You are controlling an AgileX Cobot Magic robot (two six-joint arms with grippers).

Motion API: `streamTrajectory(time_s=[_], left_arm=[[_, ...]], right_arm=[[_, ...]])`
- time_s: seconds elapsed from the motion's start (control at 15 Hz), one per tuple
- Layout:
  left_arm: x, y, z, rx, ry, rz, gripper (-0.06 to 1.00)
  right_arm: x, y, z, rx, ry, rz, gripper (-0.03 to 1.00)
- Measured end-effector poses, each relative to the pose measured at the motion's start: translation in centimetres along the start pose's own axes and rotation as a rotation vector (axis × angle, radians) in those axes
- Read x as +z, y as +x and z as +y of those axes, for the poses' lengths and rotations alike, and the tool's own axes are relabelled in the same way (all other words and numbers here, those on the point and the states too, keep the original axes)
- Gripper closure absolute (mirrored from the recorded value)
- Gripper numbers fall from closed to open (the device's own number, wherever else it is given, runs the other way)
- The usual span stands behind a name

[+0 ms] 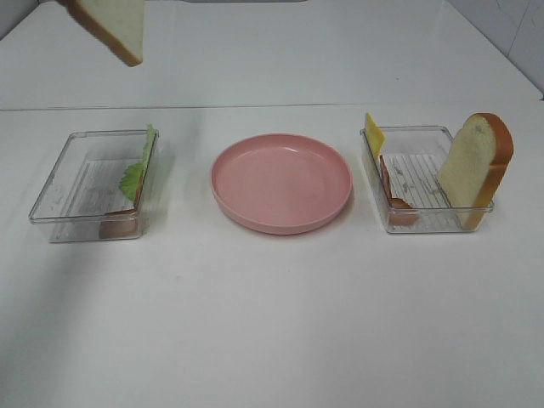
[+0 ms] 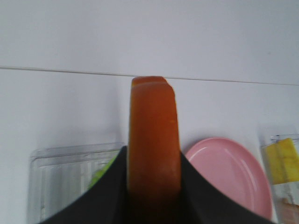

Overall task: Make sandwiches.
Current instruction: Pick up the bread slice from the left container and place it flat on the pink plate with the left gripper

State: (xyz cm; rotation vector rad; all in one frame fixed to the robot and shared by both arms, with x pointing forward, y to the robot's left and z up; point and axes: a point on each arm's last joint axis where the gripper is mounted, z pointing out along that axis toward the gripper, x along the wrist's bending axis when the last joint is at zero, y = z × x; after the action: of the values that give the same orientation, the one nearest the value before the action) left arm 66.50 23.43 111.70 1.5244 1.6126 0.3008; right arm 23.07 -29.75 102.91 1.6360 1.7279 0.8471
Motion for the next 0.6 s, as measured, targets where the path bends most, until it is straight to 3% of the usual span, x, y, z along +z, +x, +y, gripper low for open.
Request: streamTrajectory(time_s=[0.27,0.4,0.6], left_arm=[[2.6,-6.2,-2.0,0.047,-0.019,-0.131,0.76],[4.7,-7.4,-3.5,0.019,0.024,-0.169,0.76],[9.6,-9.2,-7.2,-0.106,0.116,-0.238,0.76]], right_arm=[[0.0,0.0,0.0,0.0,0.0,0.0,-0.02],[0.0,0.0,0.0,0.0,0.0,0.0,-0.02],[0.0,0.0,0.0,0.0,0.0,0.0,-0.02]])
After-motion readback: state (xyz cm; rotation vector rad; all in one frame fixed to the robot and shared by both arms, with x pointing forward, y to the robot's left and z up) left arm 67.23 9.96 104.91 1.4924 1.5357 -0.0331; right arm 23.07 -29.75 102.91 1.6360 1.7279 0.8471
